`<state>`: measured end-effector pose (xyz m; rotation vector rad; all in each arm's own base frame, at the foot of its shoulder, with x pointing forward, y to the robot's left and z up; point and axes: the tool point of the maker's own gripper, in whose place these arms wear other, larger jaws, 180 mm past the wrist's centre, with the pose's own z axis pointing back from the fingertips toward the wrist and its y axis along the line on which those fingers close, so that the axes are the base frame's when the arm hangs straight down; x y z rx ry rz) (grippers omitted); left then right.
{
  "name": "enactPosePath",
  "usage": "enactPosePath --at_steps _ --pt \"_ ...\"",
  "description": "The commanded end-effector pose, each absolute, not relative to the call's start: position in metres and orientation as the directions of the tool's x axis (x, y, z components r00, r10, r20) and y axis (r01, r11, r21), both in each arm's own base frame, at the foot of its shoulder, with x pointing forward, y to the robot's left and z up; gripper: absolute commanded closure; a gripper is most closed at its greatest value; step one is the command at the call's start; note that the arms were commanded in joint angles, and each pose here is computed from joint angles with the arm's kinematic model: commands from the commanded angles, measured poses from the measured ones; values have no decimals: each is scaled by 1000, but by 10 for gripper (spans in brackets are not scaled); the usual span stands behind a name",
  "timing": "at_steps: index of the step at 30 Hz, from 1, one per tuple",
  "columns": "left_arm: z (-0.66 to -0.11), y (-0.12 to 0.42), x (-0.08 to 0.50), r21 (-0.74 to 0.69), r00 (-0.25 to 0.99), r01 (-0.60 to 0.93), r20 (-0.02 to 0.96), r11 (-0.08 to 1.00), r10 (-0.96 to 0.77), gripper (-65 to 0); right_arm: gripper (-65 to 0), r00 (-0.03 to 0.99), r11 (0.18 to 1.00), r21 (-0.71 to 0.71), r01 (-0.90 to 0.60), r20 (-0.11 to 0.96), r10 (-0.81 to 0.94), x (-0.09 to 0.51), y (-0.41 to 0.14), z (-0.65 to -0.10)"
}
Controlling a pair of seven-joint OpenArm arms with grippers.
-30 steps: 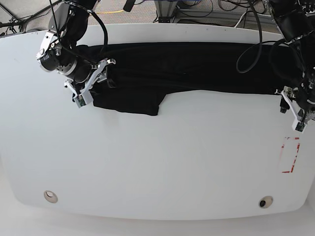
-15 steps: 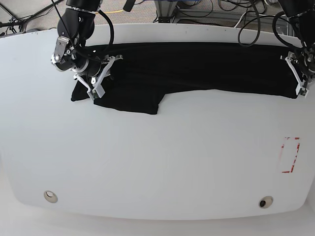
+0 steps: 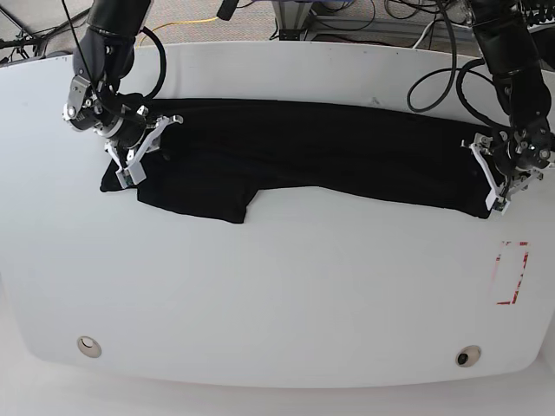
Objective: Fold the T-shirt properly
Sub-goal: 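Release the shirt and regrasp its folded edge with both grippers, then pull the folded shirt edge taut with both grippers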
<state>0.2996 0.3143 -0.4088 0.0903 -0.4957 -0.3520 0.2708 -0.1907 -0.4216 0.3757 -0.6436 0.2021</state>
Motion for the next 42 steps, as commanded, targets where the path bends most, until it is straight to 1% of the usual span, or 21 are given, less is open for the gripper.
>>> enactPosePath --at_steps 1,6,10,16,19,24,28,31,39,42 --pt "-392 318 304 215 804 322 452 922 -387 -351 -57 831 937 214 -277 542 122 259 -209 -433" --pt "-356 324 312 305 777 305 468 902 -421 -353 -57 816 938 197 -285 563 130 272 -210 -425" --pt "-324 337 314 368 758 245 504 897 -414 -356 -57 812 937 199 -287 570 128 275 -209 -423" --pt "-298 347 333 374 728 166 577 913 -369 -358 -57 810 935 205 -289 574 124 276 -207 -422" --pt "-308 350 337 337 746 159 574 928 -336 -358 -57 810 936 208 -286 573 120 276 -206 -423" --pt "-335 349 351 219 788 150 563 964 -250 -358 -57 811 934 212 -289 572 122 275 -204 -424" --pt "-354 346 354 155 812 145 546 977 -207 -358 -57 814 935 213 -284 569 117 274 -205 -425" --pt "-364 328 364 105 796 167 572 980 -197 -358 -57 811 935 211 -285 572 118 275 -205 -423" --pt "-369 317 367 83 795 187 572 979 -200 -358 -55 803 929 237 -286 588 97 277 -201 -420" --pt "-367 311 367 35 787 188 592 982 -172 -358 -55 796 925 239 -294 597 99 279 -198 -417"
